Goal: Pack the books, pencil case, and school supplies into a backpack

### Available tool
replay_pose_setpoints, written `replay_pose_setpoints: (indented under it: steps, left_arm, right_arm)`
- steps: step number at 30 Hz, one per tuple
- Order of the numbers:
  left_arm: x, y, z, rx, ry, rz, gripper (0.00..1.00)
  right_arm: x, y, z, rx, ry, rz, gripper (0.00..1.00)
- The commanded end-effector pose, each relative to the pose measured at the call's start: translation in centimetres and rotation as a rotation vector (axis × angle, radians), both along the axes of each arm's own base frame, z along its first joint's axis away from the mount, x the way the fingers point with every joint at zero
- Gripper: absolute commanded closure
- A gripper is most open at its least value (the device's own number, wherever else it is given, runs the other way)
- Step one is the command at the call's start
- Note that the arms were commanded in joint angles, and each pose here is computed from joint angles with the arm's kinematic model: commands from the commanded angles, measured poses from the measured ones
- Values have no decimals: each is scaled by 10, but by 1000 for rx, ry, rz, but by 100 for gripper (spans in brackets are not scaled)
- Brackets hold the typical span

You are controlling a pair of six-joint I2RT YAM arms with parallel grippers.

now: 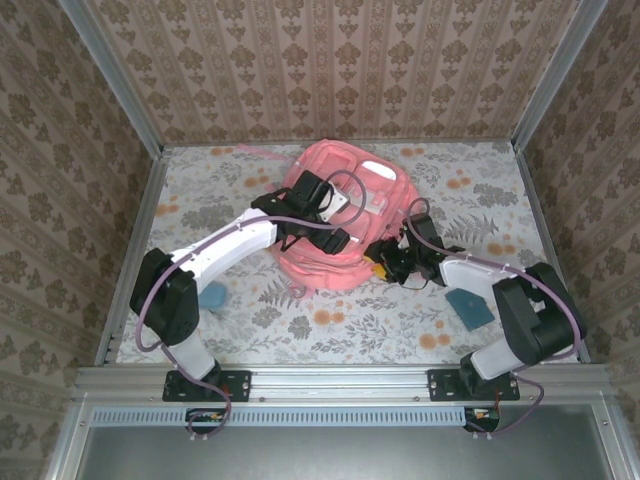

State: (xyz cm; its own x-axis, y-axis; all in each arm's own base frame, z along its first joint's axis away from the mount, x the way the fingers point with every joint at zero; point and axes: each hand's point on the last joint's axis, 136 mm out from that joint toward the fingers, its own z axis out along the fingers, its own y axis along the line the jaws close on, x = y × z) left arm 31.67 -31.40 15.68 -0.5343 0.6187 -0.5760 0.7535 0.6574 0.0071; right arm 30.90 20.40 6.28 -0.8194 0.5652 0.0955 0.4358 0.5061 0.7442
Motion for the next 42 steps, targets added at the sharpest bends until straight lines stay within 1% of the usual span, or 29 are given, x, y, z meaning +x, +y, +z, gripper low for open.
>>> replay_pose_setpoints:
  steps: [1, 2, 5, 8, 10, 12, 15, 16, 19, 22, 23, 24, 27, 31, 33, 37, 40, 42]
  left_arm:
    - [4, -10, 4, -12, -15, -67, 9]
    - [3, -10, 3, -8, -16, -83, 9]
    - [0, -13, 3, 1, -28, -132, 9]
    - [-2, -15, -4, 47, -49, -192, 10]
    - [-4, -18, -10, 78, -65, -232, 11]
    - [-4, -21, -16, 104, -81, -274, 13]
    - [-10, -32, -23, 128, -118, -365, 17]
    - [-10, -35, -25, 134, -137, -386, 17]
    - [-9, -43, -32, 148, -166, -417, 17]
    - [-2, -45, -41, 188, -190, -420, 19]
    - [0, -45, -44, 203, -197, -422, 20]
    - [0, -46, -47, 214, -203, -426, 20]
    - [3, -47, -54, 245, -217, -435, 21]
    - [4, -47, -63, 294, -234, -457, 20]
    - [1, -47, -67, 312, -231, -483, 20]
    - [5, -45, -69, 349, -250, -491, 20]
    - [6, -45, -67, 355, -261, -498, 22]
    - [6, -45, -64, 351, -272, -501, 25]
  right_arm:
    - [4, 9, 3, 30, -17, 28, 64]
    - [2, 6, 0, 4, -11, 34, 68]
    - [-1, -8, -9, -97, -3, 50, 74]
    - [-3, -30, -20, -220, 10, 45, 75]
    - [-1, -37, -20, -244, 3, 49, 75]
    - [2, -35, -16, -229, -13, 70, 74]
    - [6, -31, -3, -217, -51, 100, 70]
    - [7, -30, 3, -210, -70, 104, 67]
    - [9, -33, 20, -205, -123, 102, 53]
    - [9, -47, 30, -233, -140, 66, 39]
    - [8, -54, 26, -249, -125, 51, 36]
    - [8, -60, 35, -253, -145, 32, 35]
    - [8, -80, 38, -278, -140, -20, 32]
    - [10, -97, 44, -300, -147, -58, 31]
    - [12, -102, 47, -309, -150, -65, 31]
    - [18, -105, 53, -336, -166, -63, 30]
    - [23, -109, 53, -373, -166, -49, 30]
    - [26, -111, 53, -401, -169, -38, 30]
